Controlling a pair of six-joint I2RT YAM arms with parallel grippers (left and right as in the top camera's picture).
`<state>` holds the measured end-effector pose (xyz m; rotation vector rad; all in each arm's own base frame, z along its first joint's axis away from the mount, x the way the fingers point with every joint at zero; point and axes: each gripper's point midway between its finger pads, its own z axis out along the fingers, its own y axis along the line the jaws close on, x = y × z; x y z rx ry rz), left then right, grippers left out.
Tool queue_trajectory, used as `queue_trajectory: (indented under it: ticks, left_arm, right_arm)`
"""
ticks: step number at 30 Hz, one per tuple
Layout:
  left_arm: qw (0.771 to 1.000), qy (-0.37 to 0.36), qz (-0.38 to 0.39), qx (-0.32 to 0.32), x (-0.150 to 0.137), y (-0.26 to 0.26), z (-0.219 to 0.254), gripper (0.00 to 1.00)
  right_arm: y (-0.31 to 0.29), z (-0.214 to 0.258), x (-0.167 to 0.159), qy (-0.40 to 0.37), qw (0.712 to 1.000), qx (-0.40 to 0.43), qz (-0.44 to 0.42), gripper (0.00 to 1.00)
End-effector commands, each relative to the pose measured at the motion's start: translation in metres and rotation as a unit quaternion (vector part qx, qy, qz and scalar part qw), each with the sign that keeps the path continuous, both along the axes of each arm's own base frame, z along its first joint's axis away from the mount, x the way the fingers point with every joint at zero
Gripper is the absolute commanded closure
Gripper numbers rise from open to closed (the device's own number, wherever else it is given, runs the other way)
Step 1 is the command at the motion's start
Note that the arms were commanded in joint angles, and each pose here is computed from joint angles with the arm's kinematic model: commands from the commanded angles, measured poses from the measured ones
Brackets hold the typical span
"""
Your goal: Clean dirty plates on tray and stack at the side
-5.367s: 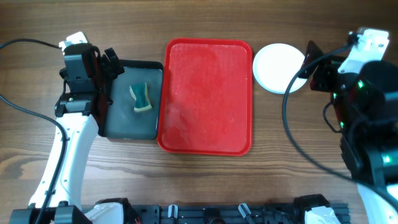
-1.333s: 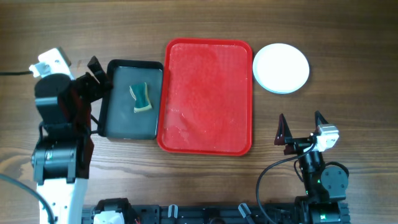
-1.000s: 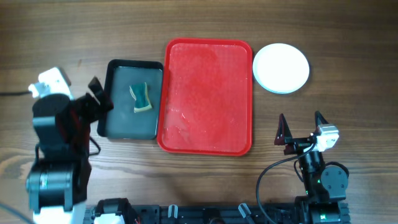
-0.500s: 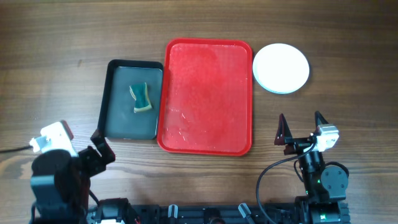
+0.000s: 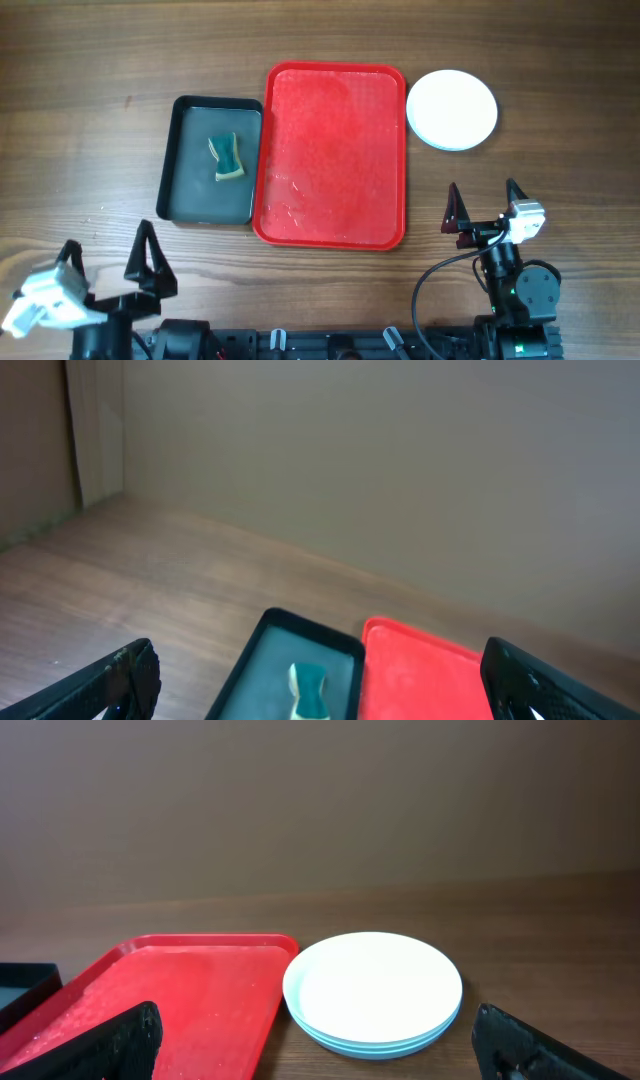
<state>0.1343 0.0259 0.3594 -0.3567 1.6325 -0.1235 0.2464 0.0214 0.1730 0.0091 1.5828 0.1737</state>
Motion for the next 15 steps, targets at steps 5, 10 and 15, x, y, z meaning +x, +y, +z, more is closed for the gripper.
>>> queue_trajectory:
  ticks: [5,10,15]
  left_arm:
    - [1.000,-0.025,-0.009,-0.016,-0.011,-0.002,0.006,0.00]
    - [0.999,-0.028,-0.009,-0.016,-0.014,-0.002,0.005,0.00]
    - [0.999,-0.044,-0.009,-0.017,-0.027,-0.001,0.000,0.00]
  right_arm:
    - [-0.004,0.003,0.000,-0.006,1.000,0.009,-0.011,0.00]
    - [-0.004,0.003,0.000,-0.006,1.000,0.009,-0.011,0.00]
    - [-0.004,0.003,0.000,-0.006,1.000,0.009,-0.011,0.00]
